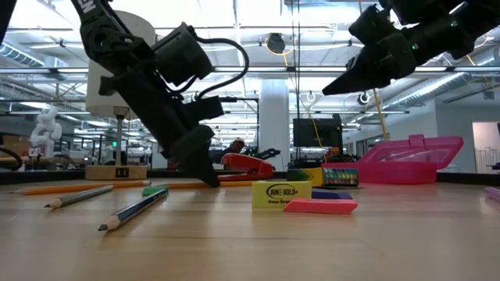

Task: Pack school essentials
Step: Put the right orange pencil into the pink supply box

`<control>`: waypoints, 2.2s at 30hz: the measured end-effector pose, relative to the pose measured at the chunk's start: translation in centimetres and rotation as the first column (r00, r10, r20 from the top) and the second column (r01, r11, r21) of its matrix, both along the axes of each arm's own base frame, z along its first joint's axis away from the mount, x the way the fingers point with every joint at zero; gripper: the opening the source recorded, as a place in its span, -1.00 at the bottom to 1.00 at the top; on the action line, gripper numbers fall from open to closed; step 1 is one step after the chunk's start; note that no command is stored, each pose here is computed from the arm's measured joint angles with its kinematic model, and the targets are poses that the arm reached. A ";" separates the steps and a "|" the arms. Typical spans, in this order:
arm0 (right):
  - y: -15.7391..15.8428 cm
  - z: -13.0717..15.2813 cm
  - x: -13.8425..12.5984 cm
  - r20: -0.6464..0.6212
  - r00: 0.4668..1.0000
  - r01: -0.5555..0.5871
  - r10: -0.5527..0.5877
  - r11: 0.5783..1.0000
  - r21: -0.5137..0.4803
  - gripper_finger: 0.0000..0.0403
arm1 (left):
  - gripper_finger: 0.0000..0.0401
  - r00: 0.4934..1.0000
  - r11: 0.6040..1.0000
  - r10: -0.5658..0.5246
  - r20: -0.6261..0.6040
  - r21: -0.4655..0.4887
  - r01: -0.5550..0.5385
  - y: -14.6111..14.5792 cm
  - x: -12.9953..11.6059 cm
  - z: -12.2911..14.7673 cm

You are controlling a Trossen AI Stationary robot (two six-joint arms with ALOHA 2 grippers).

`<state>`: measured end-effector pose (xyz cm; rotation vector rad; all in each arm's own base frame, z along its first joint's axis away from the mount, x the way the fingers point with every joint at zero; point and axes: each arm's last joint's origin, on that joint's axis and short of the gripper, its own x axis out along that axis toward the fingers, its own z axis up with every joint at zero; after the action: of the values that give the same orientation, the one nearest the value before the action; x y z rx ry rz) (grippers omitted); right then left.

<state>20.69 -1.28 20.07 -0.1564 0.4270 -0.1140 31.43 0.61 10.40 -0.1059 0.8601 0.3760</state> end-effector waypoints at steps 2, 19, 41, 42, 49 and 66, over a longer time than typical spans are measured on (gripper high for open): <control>0.0 0.0 0.0 -0.001 1.000 -0.001 0.001 1.000 -0.002 -1.00 | -0.63 1.000 1.000 -0.008 -0.007 0.005 0.008 0.0 0.0 -0.2; 0.0 0.0 0.0 0.000 1.000 -0.002 0.002 1.000 -0.003 -1.00 | -0.92 0.999 0.999 -0.038 0.006 0.032 0.038 0.1 0.0 0.5; -0.6 -4.1 7.4 -0.087 0.992 -0.086 0.089 0.995 0.042 -0.55 | -0.98 0.997 0.997 -0.074 0.025 0.015 0.073 -0.6 -0.7 2.8; -0.8 -4.1 8.3 -0.115 0.985 -0.121 0.125 0.992 0.042 -0.50 | -0.98 0.997 0.997 -0.074 0.021 0.013 0.074 -0.6 -0.8 2.8; -3.8 -5.3 13.5 -0.226 0.926 -0.281 0.301 0.953 0.117 -0.37 | -0.97 0.997 0.997 -0.078 -0.021 -0.010 0.078 -1.5 -1.2 2.6; -7.1 -9.4 18.8 -0.313 0.894 -0.285 0.320 0.946 0.153 -0.38 | -0.97 0.990 0.989 -0.142 -0.009 0.047 0.143 -3.4 -5.0 4.3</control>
<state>39.50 -8.42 10.63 -0.1392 0.7414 0.2478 26.45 -2.77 14.72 0.0009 0.8582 0.2625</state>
